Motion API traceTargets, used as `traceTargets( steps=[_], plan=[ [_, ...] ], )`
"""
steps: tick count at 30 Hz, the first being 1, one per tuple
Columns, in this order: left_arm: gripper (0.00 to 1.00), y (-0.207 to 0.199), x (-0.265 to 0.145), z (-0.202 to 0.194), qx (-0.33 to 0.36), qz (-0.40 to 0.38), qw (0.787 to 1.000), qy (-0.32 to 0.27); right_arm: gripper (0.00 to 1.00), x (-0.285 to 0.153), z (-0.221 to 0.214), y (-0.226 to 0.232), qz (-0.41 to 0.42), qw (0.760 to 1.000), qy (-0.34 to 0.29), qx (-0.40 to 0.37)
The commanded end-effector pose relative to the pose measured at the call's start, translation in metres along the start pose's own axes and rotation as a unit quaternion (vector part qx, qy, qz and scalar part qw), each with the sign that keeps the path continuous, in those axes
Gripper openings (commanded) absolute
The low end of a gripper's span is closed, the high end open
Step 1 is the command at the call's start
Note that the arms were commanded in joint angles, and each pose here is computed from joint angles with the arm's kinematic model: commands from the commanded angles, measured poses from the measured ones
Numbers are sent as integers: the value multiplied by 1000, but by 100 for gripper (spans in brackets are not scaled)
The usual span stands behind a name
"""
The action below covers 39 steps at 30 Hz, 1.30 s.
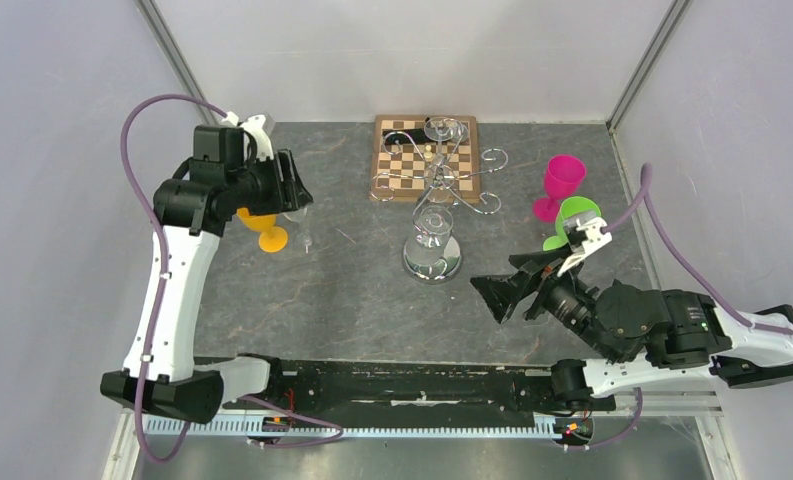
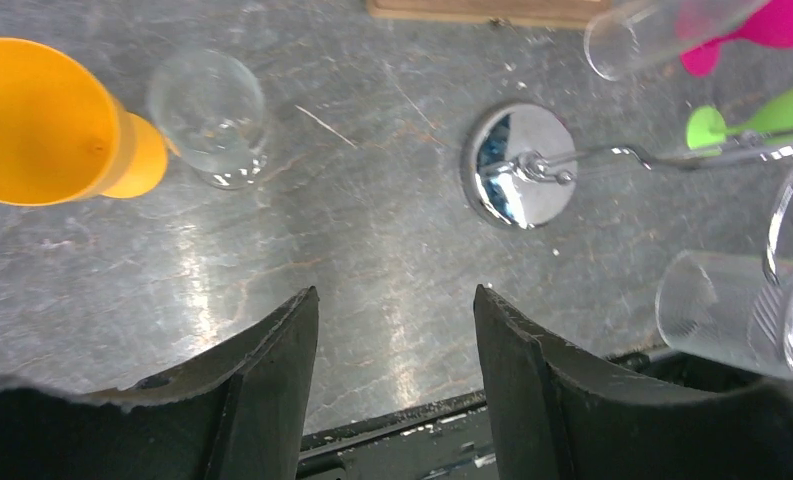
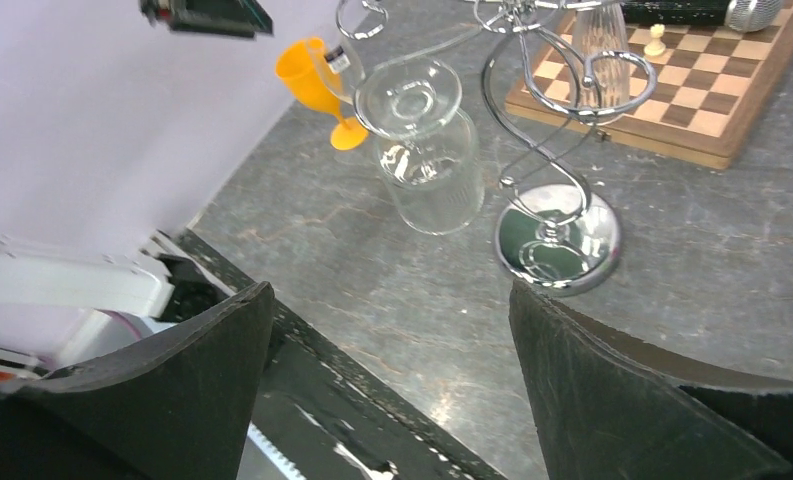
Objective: Take the wine glass off the wine glass rack
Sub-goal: Place the wine glass at the center of the board, then pick up the wine glass from the wine rack.
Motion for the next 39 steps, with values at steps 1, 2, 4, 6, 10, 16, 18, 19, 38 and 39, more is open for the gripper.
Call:
traceTargets(
  steps=[1, 2, 4, 6, 10, 16, 18, 19, 38, 39],
  plan=[
    [64, -22, -8, -10, 22, -79, 997, -6, 87, -3, 36, 6, -3, 995, -41, 93],
    [64, -25, -10, -13, 25, -87, 996, -6, 86, -3, 41, 7, -6, 994, -45, 100],
    [64, -28, -14, -19, 28, -99, 995, -9, 84, -2, 49, 11, -8, 992, -49, 113],
    [64, -33, -19, -24, 38, -111, 993, -9, 82, 0, 55, 16, -10, 991, -50, 122],
    [64, -41, -25, -34, 49, -133, 990, -3, 81, 5, 63, 24, -18, 989, -53, 138],
    [63, -49, -30, -49, 53, -172, 984, 4, 77, 10, 70, 27, -38, 985, -62, 157],
    [63, -52, -32, -53, 56, -183, 981, 7, 76, 12, 71, 30, -35, 986, -60, 153],
    [63, -53, -33, -54, 57, -187, 981, 8, 76, 14, 72, 32, -35, 986, -60, 151],
    [63, -56, -43, -74, 81, -209, 975, 9, 76, 91, 65, 0, 0, 986, 3, 167],
    [63, -56, -44, -74, 83, -210, 974, 8, 75, 94, 63, -1, 6, 984, 7, 177]
  ],
)
Point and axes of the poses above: each gripper's point midway between its finger pads, its own x axis out along the fingers, its own y axis along the line the jaws close on, z = x × y, the point moved 3 cm from there along -x, back along the fingers, and after that the axes turned 9 degrees about -x, right-handed, at the moved point
